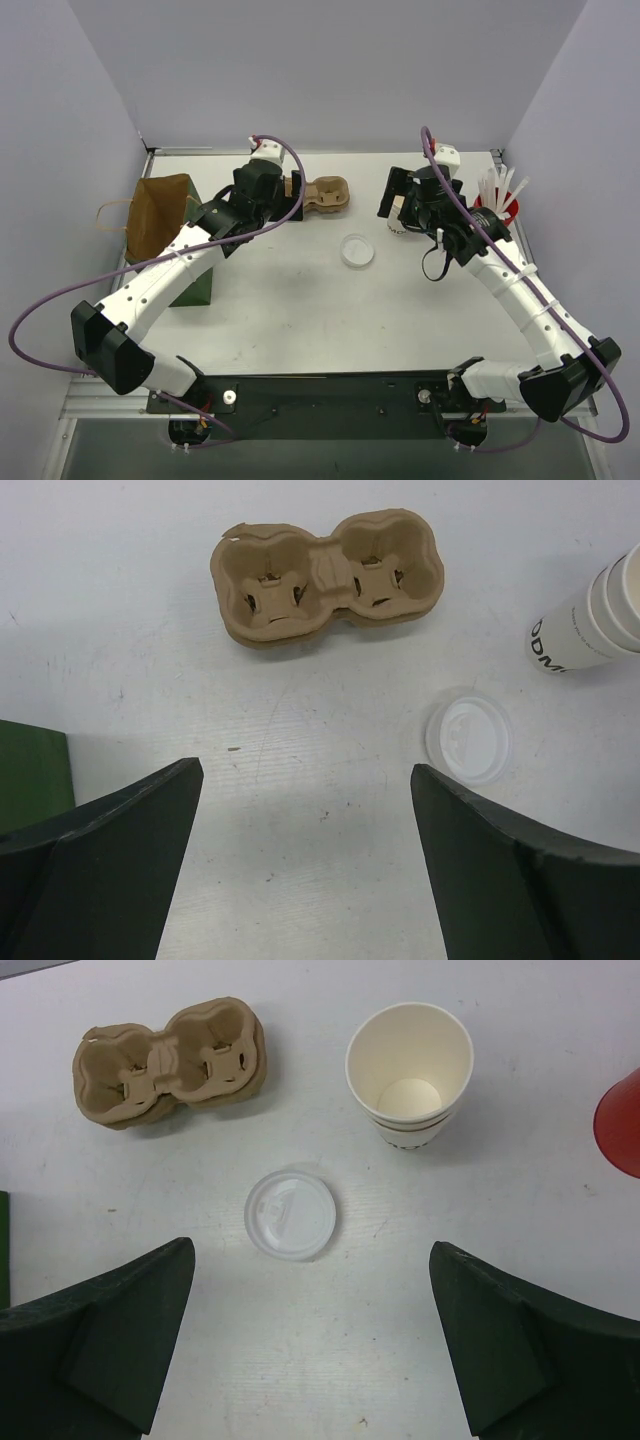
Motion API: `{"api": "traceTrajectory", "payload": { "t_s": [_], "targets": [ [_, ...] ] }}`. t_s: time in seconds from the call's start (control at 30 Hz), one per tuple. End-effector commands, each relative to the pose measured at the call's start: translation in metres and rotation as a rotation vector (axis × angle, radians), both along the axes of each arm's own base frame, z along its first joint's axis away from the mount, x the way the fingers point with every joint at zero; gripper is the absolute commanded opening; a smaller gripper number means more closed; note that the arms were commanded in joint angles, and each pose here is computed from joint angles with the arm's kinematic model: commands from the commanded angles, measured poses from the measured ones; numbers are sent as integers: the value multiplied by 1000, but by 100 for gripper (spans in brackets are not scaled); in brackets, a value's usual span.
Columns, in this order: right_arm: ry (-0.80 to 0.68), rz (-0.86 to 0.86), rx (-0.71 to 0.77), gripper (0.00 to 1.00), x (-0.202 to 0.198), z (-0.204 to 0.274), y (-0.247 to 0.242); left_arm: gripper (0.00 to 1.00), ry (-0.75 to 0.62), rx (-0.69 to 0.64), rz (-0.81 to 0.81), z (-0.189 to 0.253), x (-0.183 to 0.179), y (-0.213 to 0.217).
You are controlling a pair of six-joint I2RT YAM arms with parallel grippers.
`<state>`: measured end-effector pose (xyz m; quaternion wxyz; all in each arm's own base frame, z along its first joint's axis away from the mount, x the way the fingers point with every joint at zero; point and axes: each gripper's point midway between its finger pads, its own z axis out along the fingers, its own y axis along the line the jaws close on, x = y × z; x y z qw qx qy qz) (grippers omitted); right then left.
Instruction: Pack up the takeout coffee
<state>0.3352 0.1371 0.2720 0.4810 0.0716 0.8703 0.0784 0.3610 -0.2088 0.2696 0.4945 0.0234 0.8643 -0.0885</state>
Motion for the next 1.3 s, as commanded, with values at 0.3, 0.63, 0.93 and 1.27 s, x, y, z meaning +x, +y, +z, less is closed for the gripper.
{"api": "traceTrajectory", "payload": {
  "t_s": [0.3, 0.63, 0.93, 1.27],
  "targets": [
    [82, -103, -22, 89, 22, -19, -25, 88, -43, -46, -109, 13, -10, -7],
    [193, -226, 8, 56, 65, -48, -61, 83, -10, -39, -126, 10, -12, -3],
    [277, -271, 41, 36, 96, -79, -80, 83, -23, -46, -122, 17, -10, 2],
    [344, -269, 28, 26, 111, -106, -77, 82, -21, -46, -112, 18, -8, 6]
  ]
}}
